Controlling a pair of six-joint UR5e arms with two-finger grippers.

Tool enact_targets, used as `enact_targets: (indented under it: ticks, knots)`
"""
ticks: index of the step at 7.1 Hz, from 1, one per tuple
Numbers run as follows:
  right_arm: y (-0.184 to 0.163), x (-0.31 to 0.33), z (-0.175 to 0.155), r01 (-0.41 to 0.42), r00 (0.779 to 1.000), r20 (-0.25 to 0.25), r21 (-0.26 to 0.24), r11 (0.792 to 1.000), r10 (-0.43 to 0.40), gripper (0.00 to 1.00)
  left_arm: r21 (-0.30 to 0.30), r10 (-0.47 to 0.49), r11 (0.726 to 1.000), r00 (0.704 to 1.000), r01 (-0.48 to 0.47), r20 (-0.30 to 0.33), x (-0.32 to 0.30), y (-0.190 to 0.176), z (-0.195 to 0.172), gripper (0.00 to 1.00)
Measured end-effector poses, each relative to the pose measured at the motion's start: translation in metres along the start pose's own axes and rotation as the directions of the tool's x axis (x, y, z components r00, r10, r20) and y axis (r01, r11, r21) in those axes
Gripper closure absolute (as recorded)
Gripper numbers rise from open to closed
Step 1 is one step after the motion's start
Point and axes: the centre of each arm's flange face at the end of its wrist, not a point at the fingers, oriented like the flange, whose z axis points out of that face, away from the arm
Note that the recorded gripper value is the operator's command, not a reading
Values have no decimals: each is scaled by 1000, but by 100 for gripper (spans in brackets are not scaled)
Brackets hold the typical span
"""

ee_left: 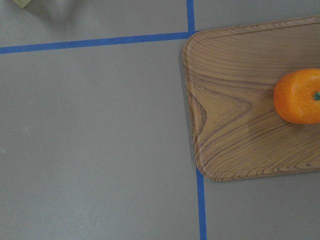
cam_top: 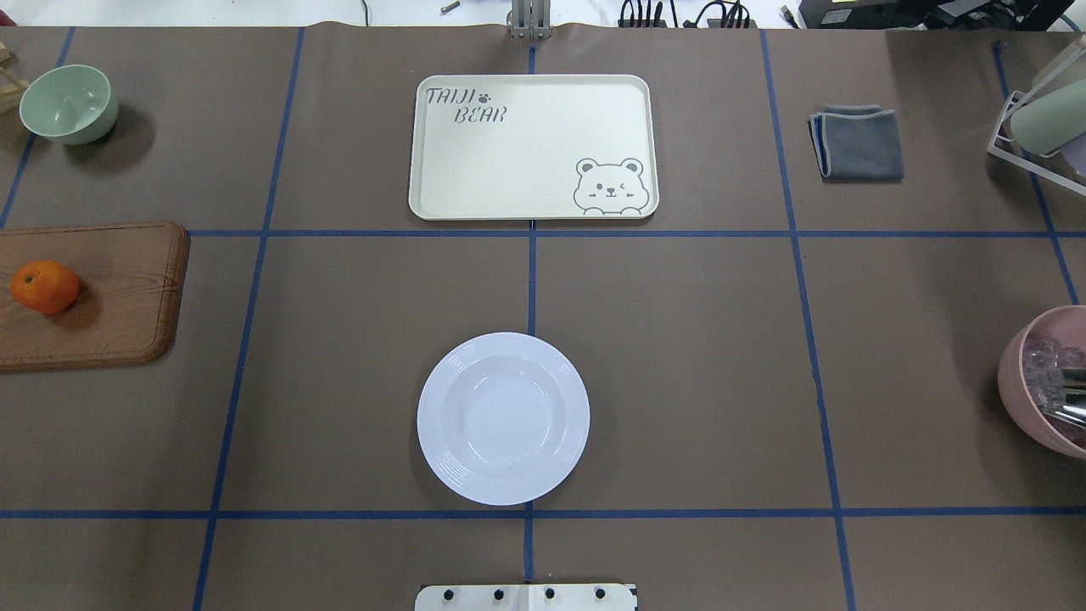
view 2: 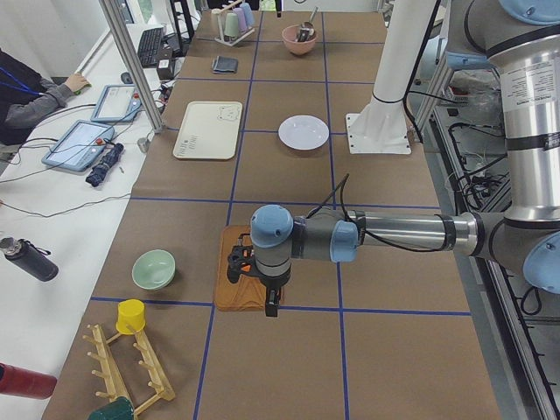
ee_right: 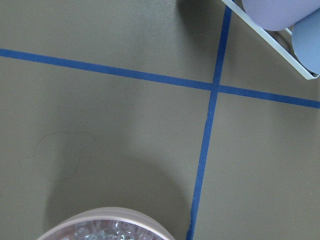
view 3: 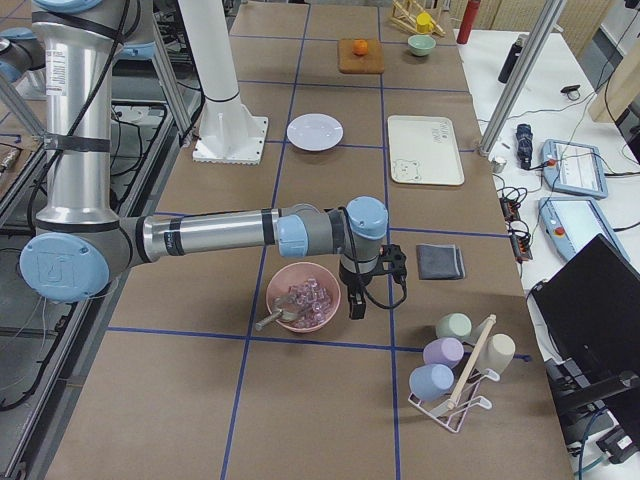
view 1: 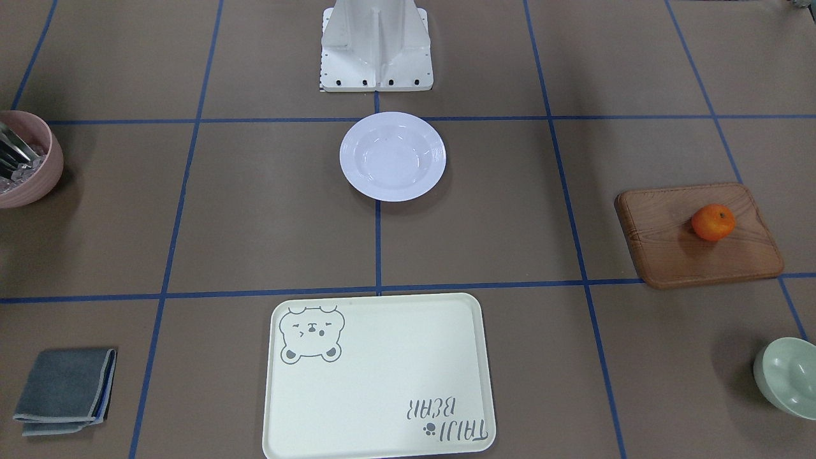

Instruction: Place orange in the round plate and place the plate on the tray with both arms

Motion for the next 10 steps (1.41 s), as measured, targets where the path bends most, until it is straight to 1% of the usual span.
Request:
enact_targets:
  ticks: [4, 6, 7, 8, 9, 10]
  knots:
    - [-4, -3, -4, 4, 1000, -3, 9, 1000, -4, 0, 15, 13, 1000, 1000, -13, 0, 6, -2, -7, 1]
    - [-10, -16, -18, 29, 1000, -2, 39, 999, -29, 0, 42, 37, 998, 999, -37, 2, 14, -7, -17, 1]
    - [-15, -25, -28, 46, 999, 0, 61, 997, -47, 0, 74, 64, 995, 998, -65, 8, 19, -12, -23, 1]
    - [-27, -38, -42, 72, 997, 5, 91, 993, -73, 0, 113, 94, 989, 995, -96, 16, 22, -18, -29, 1]
    - [-44, -53, -59, 105, 994, 11, 130, 986, -107, 0, 165, 134, 977, 991, -136, 24, 28, -25, -37, 1]
    - [-54, -64, -70, 136, 990, 14, 169, 976, -141, 0, 227, 185, 955, 982, -189, 37, 34, -33, -46, 1]
